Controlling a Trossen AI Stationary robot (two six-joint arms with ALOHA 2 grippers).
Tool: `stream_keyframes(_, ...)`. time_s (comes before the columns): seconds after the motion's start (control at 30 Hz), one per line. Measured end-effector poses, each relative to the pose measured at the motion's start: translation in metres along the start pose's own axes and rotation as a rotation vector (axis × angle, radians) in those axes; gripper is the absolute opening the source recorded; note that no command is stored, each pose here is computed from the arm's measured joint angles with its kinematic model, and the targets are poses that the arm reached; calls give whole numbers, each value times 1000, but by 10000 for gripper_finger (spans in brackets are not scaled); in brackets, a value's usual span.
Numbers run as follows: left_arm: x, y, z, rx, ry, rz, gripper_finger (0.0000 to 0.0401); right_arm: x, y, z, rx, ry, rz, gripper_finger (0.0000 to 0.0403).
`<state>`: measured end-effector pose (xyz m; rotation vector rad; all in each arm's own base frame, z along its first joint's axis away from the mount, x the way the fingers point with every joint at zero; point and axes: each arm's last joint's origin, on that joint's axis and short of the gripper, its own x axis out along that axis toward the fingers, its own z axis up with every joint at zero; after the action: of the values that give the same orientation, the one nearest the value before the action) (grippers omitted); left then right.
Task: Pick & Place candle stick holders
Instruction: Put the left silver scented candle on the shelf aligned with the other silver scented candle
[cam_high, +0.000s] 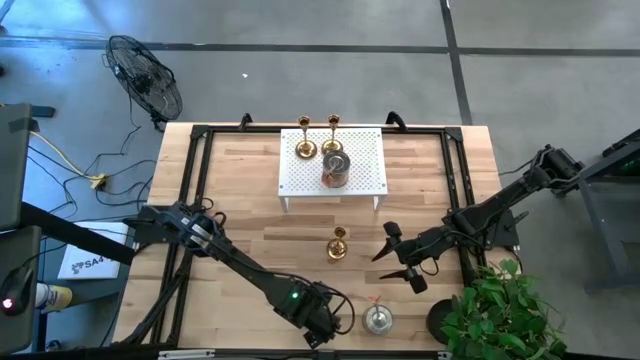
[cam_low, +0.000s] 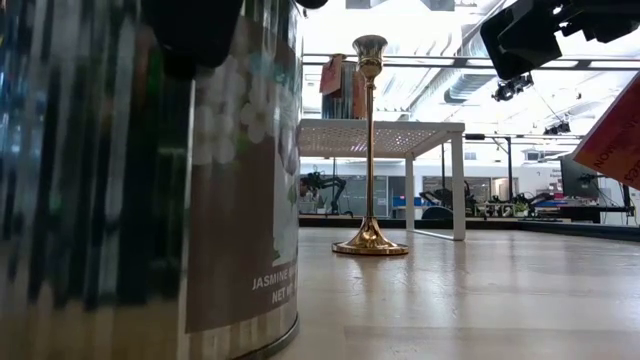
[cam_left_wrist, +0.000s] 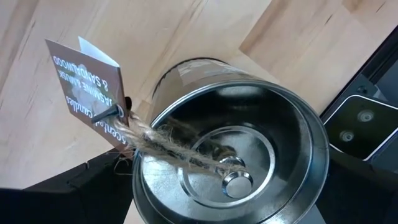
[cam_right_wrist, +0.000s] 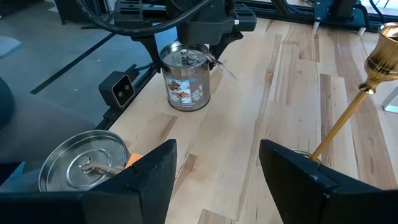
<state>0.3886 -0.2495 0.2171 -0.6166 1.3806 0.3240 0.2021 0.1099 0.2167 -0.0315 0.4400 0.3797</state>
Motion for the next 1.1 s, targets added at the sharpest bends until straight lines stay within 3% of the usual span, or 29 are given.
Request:
stream_keyframes(0.3,0,0,0,54,-6,2,396,0,0,0,0,0,0,224)
stream_keyframes(0.5,0,0,0,48,-8,3,393,0,0,0,0,0,0,224)
stream_keyframes(0.67,0,0,0,41,-8,10,359,0,0,0,0,0,0,224)
stream_keyframes(1.1,0,1,0,34,-14,13,359,0,0,0,0,0,0,224)
